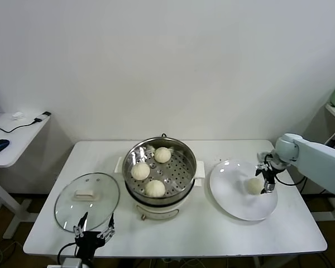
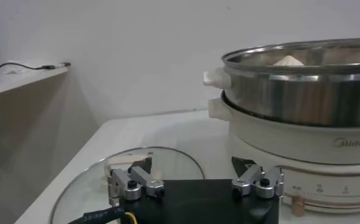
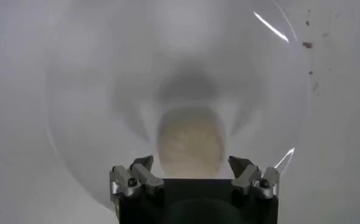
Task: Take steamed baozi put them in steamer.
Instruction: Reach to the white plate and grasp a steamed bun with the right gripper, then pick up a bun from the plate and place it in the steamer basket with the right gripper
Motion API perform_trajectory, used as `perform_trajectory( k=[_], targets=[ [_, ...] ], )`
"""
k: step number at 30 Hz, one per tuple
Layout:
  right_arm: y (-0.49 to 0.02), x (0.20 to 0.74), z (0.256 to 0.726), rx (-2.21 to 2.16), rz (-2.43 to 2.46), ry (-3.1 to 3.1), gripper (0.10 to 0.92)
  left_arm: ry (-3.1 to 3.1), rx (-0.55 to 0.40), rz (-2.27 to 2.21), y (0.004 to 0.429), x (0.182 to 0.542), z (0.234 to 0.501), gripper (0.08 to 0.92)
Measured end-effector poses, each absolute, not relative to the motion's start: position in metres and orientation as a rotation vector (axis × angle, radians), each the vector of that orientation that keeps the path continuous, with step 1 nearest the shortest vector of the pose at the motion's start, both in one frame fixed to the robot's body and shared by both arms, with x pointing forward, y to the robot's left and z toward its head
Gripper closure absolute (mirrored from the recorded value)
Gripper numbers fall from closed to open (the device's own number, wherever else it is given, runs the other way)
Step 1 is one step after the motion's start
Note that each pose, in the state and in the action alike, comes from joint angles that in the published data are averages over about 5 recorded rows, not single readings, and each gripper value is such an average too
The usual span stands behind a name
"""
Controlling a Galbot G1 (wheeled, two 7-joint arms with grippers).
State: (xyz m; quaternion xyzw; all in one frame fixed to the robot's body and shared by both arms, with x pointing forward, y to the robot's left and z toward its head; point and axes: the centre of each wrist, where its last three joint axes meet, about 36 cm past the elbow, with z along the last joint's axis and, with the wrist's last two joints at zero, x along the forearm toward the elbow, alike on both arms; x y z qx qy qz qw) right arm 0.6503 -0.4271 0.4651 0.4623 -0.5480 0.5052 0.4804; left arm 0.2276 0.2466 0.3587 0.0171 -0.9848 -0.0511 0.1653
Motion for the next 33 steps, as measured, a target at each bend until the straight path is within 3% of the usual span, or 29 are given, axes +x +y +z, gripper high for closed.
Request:
perform_trajectory(
  k=[5,13,20,26,33],
  targets=[
    [-0.426,0.651,0.463,1.12,1.231,-1.35,0.224,-2.806,0.048,-0.146,0.246,0.227,0.359,0.177],
    [-0.427,0.648,0.462,1.129,1.221,-1.358,0.344,-2.81,0.045,-0.149,0.245,0.226,0.361,0.177],
    [-0.428,0.648,0.477,1.141,1.225,-1.377,0.364,-2.817,0.037,-0.153,0.243,0.224,0.364,0.177],
    [-0.414,0.657,0.525,1.16,1.257,-1.424,0.369,-2.828,0.025,-0.152,0.239,0.225,0.368,0.177],
    [-0.353,0.667,0.627,1.246,1.308,-1.541,0.366,-2.85,0.015,-0.155,0.237,0.228,0.373,0.177]
  ],
)
